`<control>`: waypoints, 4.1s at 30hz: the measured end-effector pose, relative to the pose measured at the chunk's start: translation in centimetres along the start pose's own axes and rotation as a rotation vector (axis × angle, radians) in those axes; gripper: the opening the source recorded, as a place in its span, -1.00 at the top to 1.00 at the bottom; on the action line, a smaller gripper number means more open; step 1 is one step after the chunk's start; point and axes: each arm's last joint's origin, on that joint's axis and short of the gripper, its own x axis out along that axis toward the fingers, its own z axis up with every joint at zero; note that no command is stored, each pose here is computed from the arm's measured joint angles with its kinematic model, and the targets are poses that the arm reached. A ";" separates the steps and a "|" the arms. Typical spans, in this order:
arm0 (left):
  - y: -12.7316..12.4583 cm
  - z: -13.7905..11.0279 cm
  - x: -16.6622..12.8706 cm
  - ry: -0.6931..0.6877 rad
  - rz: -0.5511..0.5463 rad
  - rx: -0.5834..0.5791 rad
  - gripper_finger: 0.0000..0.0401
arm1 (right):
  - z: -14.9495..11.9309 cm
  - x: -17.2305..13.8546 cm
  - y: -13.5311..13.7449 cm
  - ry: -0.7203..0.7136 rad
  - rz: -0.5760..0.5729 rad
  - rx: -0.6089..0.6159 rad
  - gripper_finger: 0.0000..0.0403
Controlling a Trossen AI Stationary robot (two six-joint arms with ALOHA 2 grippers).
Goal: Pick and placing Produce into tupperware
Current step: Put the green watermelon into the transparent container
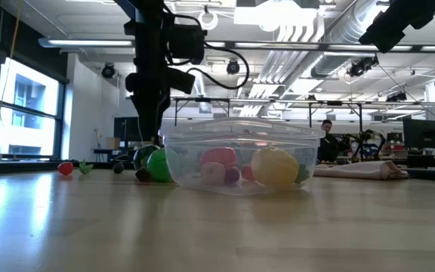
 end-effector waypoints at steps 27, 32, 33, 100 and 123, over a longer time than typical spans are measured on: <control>-0.2 0.5 4.7 0.169 -0.021 0.036 -0.81 | 0.0 0.0 0.0 0.001 0.000 0.000 0.48; -0.1 0.4 4.8 0.181 -0.023 0.036 -0.82 | 0.0 0.0 0.0 0.002 0.000 0.000 0.48; -0.2 0.4 4.8 0.186 -0.023 0.036 -0.82 | 0.0 0.0 0.0 0.002 0.000 0.000 0.48; 0.6 1.0 6.4 0.155 0.012 -0.009 -0.76 | 0.0 0.0 0.0 0.002 0.000 0.000 0.48; 0.7 1.1 6.5 0.151 0.038 -0.001 -0.49 | 0.0 0.0 0.0 0.003 0.000 0.000 0.48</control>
